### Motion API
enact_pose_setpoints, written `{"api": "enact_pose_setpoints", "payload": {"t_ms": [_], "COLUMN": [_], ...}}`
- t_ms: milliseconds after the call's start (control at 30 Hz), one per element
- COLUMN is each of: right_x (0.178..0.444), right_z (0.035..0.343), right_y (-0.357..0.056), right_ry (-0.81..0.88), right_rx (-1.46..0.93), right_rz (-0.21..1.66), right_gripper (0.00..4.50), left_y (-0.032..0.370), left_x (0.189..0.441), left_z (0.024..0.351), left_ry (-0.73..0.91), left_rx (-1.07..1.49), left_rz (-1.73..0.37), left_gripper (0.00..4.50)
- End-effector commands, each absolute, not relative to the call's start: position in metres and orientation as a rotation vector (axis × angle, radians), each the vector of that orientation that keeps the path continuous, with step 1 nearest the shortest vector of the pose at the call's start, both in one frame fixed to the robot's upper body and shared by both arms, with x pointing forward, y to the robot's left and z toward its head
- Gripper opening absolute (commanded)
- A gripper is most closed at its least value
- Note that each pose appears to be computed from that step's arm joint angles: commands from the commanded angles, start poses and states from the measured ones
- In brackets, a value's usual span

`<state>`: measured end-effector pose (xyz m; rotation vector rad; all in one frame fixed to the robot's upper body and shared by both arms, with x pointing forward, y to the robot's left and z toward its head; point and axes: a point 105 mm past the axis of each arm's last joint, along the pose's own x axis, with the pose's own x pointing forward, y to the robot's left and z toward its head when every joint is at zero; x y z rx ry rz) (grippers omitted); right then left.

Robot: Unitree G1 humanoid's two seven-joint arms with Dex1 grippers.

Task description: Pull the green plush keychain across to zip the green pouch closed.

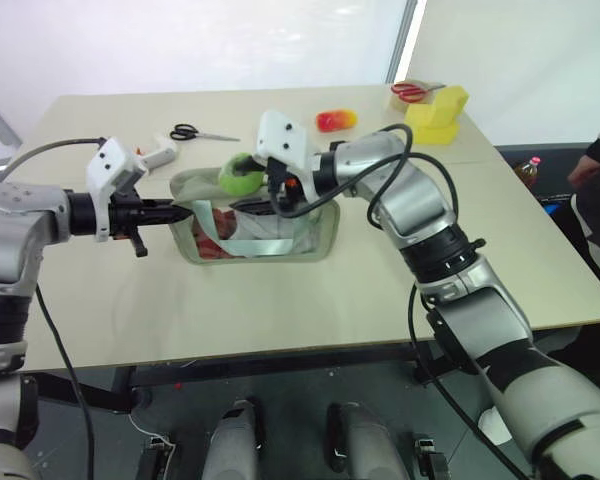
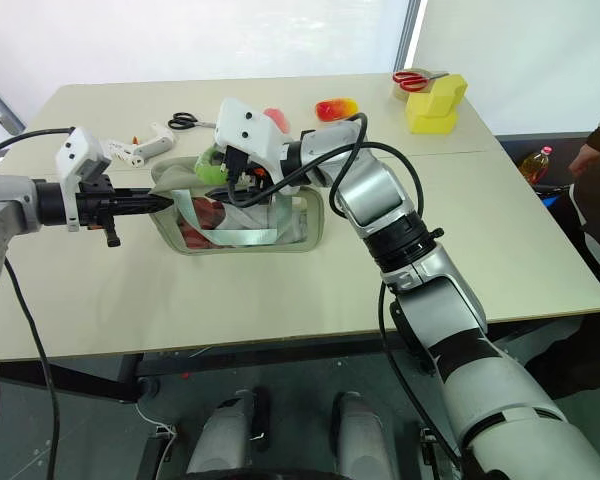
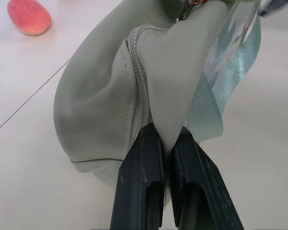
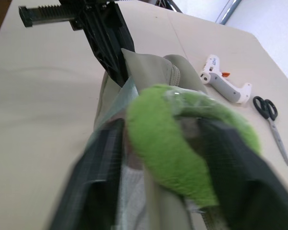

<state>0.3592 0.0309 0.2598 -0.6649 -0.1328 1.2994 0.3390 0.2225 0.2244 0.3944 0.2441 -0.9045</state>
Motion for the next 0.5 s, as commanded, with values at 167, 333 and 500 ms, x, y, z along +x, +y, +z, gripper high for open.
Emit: {"api": "enact_pose_setpoints", "payload": {"t_ms": [167, 333, 500], "right_x": [0.349, 0.349, 0.362], "right_z": [0.29, 0.316, 0.327], "right_y": [0.023, -0.012, -0.065], "right_ry": [-0.241, -0.242, -0.191], "right_rx": [-0.711, -0.685, -0.724], "right_rz": [1.288, 1.194, 0.996], "right_gripper": [0.06, 0.06, 0.06], "left_y": [0.218, 0.217, 0.22], "left_x": [0.338, 0.338, 0.338], "left_z": [0.232, 0.231, 0.229], "left_ry": [0.204, 0.2, 0.202], "left_rx": [0.412, 0.411, 0.413], "left_rz": [-0.919, -0.922, -0.918], "left_gripper": [0.0, 0.0, 0.0]}}
